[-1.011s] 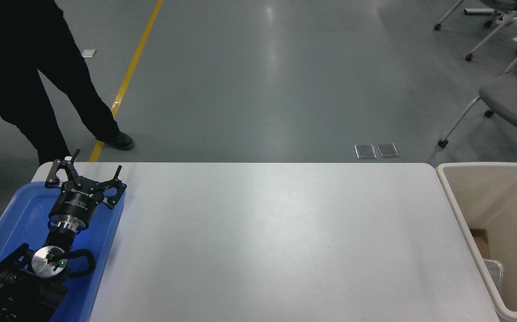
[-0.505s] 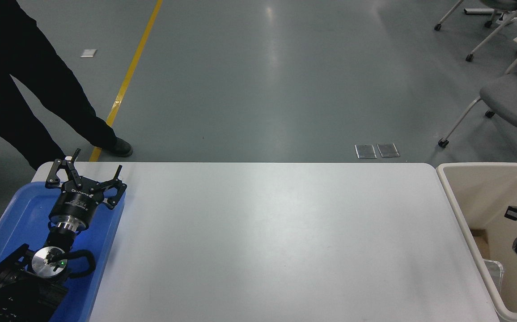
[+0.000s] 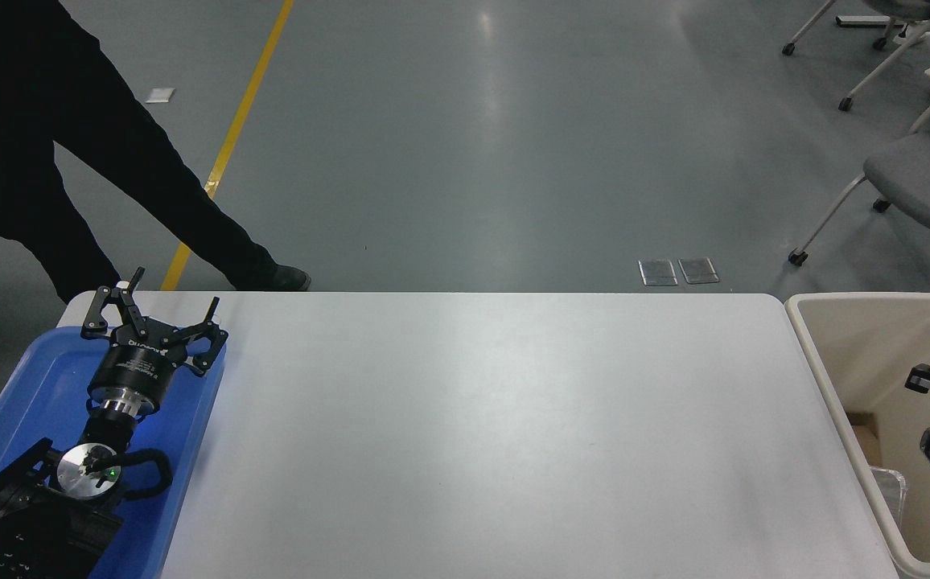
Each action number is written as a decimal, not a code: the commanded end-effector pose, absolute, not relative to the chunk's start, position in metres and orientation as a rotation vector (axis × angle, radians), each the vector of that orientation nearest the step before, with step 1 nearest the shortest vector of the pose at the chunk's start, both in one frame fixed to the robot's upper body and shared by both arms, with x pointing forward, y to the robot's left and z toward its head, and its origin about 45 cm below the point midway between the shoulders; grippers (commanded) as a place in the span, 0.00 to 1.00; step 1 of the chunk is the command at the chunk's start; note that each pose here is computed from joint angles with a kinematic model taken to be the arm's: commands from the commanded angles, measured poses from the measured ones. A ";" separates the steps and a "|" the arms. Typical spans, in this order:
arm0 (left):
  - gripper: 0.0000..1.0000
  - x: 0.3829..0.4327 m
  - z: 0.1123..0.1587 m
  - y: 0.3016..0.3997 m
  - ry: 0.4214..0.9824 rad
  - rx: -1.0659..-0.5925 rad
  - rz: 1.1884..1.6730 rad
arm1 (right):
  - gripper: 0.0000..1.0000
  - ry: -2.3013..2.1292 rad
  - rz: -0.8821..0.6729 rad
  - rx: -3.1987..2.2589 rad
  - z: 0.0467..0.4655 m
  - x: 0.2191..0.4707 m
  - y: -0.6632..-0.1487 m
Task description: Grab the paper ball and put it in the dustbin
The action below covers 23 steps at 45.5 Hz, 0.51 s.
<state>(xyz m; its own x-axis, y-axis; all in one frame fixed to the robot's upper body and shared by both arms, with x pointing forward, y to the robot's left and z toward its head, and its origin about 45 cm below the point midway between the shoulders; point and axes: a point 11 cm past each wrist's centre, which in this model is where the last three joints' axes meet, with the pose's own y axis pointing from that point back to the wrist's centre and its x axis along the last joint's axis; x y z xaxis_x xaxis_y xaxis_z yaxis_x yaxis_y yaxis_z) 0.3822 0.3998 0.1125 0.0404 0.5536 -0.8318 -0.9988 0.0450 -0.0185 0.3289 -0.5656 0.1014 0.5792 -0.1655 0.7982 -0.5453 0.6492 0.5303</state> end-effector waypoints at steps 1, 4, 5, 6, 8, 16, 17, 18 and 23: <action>0.99 0.3822 0.1126 0.4000 0.764 -0.756 1.382 | 0.82 -0.956 0.256 0.864 0.101 0.329 -0.566; 0.99 0.3822 0.1127 0.4001 0.764 -0.757 1.383 | 0.84 -0.953 0.247 0.868 0.101 0.327 -0.566; 0.99 0.3823 0.1124 0.3994 0.766 -0.758 1.382 | 0.84 -0.949 0.241 0.871 0.099 0.325 -0.566; 0.99 0.3822 0.1126 0.4000 0.764 -0.756 1.382 | 0.84 -0.949 0.240 0.872 0.099 0.326 -0.566; 0.99 0.3822 0.1126 0.4000 0.764 -0.756 1.382 | 0.84 -0.948 0.237 0.874 0.099 0.326 -0.566; 0.99 0.3823 0.1123 0.3993 0.765 -0.756 1.381 | 0.84 -0.957 0.196 0.910 0.106 0.330 -0.563; 0.99 0.3822 0.1126 0.4000 0.764 -0.756 1.382 | 0.84 -0.960 0.181 0.909 0.110 0.327 -0.568; 0.99 0.3823 0.1123 0.3993 0.765 -0.756 1.381 | 0.84 -0.968 0.167 0.909 0.115 0.327 -0.571; 0.99 0.3822 0.1126 0.4000 0.764 -0.756 1.382 | 0.84 -0.995 0.122 0.967 0.133 0.336 -0.563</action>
